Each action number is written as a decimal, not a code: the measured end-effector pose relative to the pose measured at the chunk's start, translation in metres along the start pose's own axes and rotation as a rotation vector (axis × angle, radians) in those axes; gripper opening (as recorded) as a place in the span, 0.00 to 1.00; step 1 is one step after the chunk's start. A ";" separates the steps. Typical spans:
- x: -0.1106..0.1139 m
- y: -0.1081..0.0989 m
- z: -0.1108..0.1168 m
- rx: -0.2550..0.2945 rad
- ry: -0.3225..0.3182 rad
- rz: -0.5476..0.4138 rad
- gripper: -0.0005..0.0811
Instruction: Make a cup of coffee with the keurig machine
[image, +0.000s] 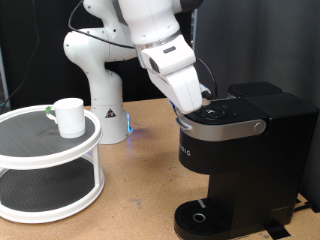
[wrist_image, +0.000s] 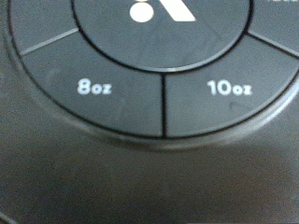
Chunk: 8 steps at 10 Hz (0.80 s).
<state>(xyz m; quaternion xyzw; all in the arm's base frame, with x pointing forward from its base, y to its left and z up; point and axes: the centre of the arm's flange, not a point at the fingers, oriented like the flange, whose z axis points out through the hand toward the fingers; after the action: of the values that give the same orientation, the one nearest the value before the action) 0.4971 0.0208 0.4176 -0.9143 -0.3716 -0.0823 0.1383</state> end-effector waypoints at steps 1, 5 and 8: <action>-0.001 0.000 0.000 0.006 0.008 0.009 0.01; 0.006 0.000 -0.018 0.042 0.119 0.005 0.01; 0.010 -0.007 -0.056 0.031 0.166 -0.012 0.01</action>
<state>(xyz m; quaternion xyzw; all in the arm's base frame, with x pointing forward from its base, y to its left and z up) 0.4966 0.0145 0.4748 -0.8998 -0.3657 -0.1528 0.1821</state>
